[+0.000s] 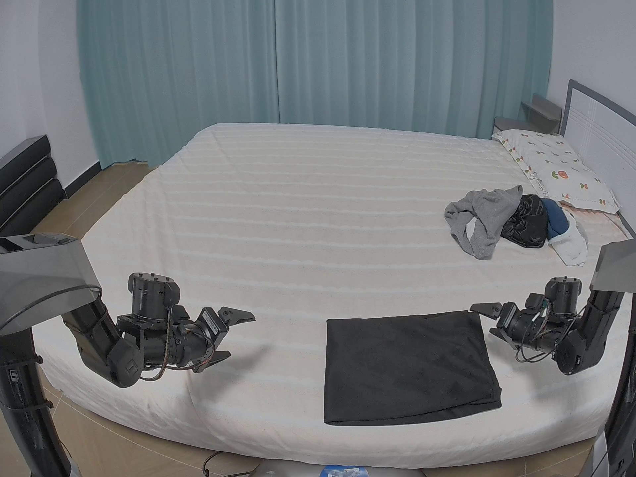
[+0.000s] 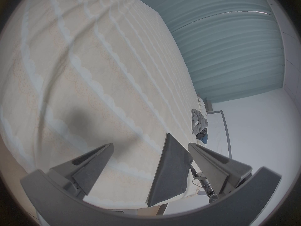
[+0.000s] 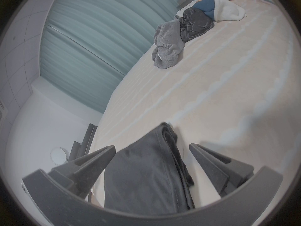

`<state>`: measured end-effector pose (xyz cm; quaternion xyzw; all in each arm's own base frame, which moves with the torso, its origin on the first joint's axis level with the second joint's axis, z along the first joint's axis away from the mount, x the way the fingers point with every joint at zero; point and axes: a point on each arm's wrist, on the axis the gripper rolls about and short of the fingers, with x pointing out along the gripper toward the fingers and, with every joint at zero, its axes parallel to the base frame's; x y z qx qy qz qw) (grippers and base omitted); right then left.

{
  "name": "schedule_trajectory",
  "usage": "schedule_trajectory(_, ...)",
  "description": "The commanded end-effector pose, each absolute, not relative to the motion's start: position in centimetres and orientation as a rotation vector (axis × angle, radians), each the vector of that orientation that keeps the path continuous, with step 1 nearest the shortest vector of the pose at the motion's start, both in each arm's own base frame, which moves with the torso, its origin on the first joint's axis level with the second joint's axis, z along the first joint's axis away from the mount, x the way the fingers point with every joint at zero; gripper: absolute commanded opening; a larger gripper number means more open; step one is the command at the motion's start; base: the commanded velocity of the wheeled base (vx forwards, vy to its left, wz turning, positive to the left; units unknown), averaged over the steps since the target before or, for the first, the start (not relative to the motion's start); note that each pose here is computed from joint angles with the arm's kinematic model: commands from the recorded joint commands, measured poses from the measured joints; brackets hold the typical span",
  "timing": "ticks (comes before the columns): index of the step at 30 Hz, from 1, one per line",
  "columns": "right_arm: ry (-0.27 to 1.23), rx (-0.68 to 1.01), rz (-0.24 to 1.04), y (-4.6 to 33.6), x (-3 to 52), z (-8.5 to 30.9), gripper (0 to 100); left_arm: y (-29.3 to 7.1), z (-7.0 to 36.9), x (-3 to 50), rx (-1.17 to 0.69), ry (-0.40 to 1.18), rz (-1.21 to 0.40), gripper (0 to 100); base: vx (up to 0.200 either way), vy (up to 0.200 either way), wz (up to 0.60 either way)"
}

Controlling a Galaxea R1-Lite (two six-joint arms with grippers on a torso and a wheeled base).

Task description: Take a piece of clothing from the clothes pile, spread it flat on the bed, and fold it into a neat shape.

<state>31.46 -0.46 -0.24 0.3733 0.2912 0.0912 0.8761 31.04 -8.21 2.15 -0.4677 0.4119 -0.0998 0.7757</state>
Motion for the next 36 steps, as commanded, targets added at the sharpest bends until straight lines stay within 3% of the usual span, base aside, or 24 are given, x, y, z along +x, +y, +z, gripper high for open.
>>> schedule_trajectory(1, 0.632, 0.810, 0.188, 0.3, 33.8, -2.4, 100, -8.2, 2.1, 31.0, -1.012, 0.895, -0.215, 100, 0.000, 0.000, 0.00)
schedule_trajectory(6, 0.613, 0.846, 0.197, 0.7, 35.1, -2.6, 100, -8.2, 2.1, 31.0, -1.012, 0.894, -0.216, 100, 0.000, 0.000, 0.00)
schedule_trajectory(7, 0.611, 0.845, 0.197, 0.7, 35.2, -2.6, 0, -8.2, 2.1, 31.0, -1.012, 0.894, -0.216, 100, 0.000, 0.000, 0.00)
schedule_trajectory(36, 0.597, 0.873, 0.134, -1.4, 35.6, -2.8, 0, -8.3, 2.0, 31.0, -1.010, 0.896, -0.217, 100, 0.000, 0.000, 0.00)
